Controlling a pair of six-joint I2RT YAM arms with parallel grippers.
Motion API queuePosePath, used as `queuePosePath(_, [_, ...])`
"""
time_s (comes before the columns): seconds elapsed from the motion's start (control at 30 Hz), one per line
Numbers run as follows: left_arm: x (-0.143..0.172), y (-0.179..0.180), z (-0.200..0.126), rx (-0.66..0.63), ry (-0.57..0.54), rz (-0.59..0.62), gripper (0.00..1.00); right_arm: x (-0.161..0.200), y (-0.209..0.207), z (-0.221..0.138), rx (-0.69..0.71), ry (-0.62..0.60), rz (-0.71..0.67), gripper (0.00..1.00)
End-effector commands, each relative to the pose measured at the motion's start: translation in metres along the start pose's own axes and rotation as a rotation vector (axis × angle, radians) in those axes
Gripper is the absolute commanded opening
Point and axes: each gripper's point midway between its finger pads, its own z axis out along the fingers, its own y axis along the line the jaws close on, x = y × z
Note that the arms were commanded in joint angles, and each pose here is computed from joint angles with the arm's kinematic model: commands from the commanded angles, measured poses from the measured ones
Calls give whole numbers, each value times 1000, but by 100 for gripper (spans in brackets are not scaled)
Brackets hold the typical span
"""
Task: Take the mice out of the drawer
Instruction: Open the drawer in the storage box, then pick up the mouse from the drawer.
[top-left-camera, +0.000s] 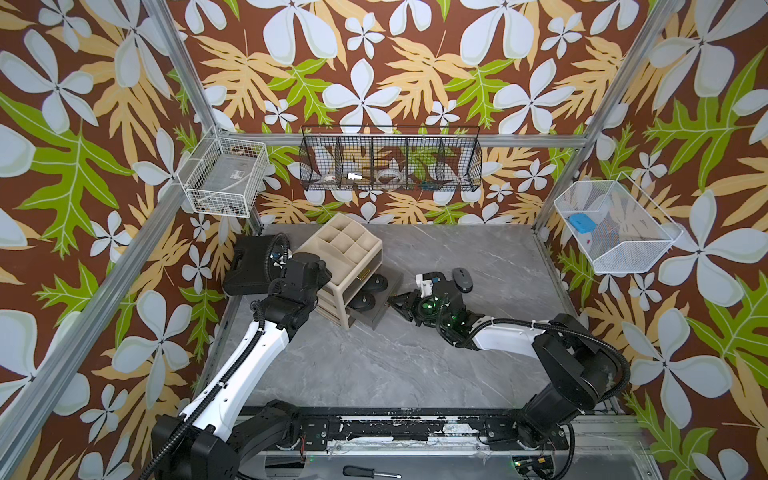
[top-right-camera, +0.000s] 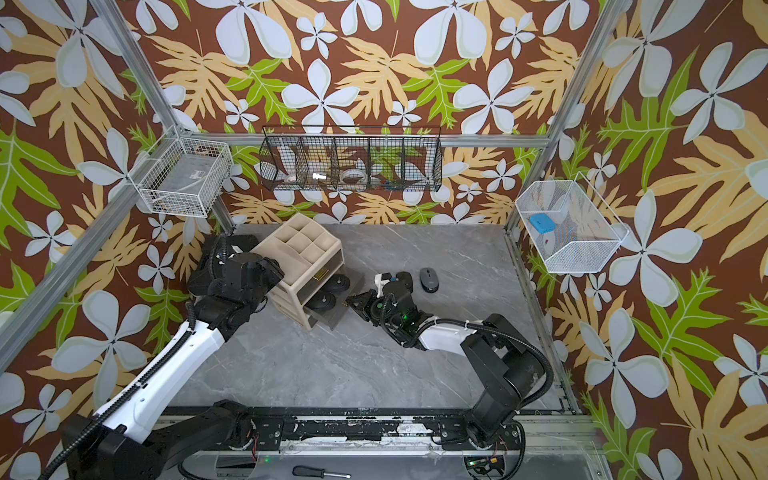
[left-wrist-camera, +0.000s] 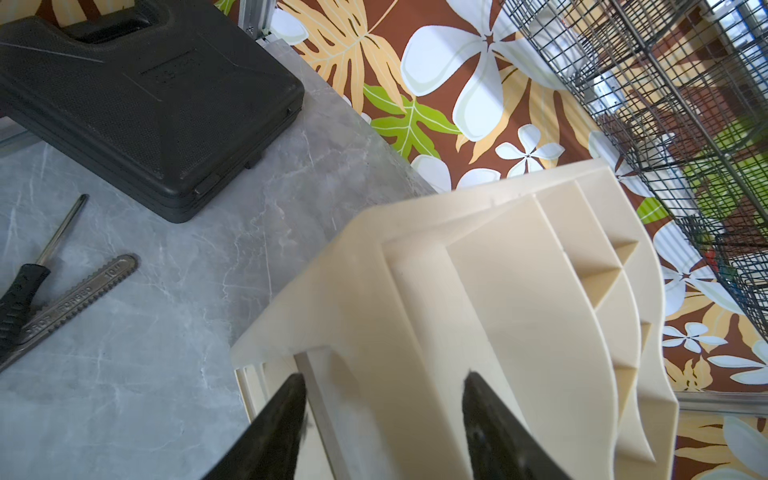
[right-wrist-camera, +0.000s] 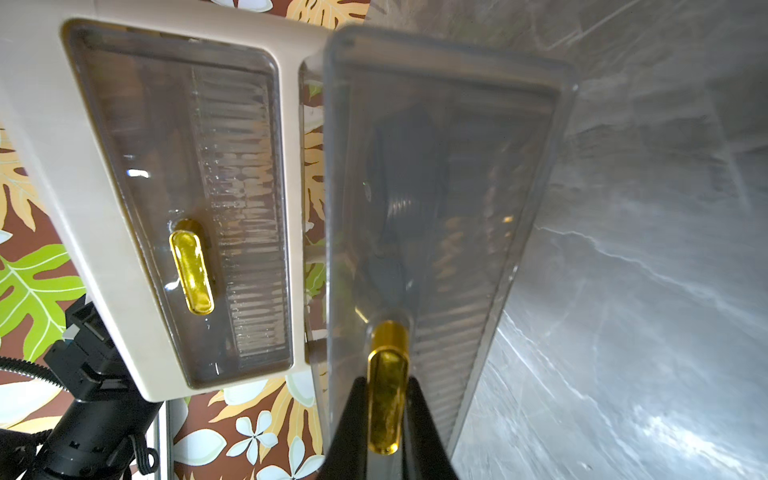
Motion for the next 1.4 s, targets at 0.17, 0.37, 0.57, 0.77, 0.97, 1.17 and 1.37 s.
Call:
queuePosePath(0.17, [-2, 3, 3, -17, -1, 7, 61, 0, -7, -16, 53, -46, -42, 12])
queuePosePath(0.37, [-1, 3, 5, -18, 4, 11, 61, 11, -15, -20, 78, -41, -39, 12])
queuePosePath(0.57, [0, 2, 6, -13, 13, 13, 61, 11, -14, -25, 93, -61, -66, 17])
queuePosePath(0.77, [-4, -9, 1, 24, 16, 17, 67, 9, -6, -34, 147, -82, -123, 34])
queuePosePath(0.97, [-18, -24, -16, 75, 13, 62, 74, -3, 21, -53, 244, -126, -301, 43])
queuePosePath(1.17, [-24, -32, -40, 136, 31, 133, 78, -9, 46, -54, 323, -72, -496, 49])
queuePosePath(1.37, [-3, -34, -61, 242, 121, 184, 80, -2, 69, -17, 324, 154, -856, 51])
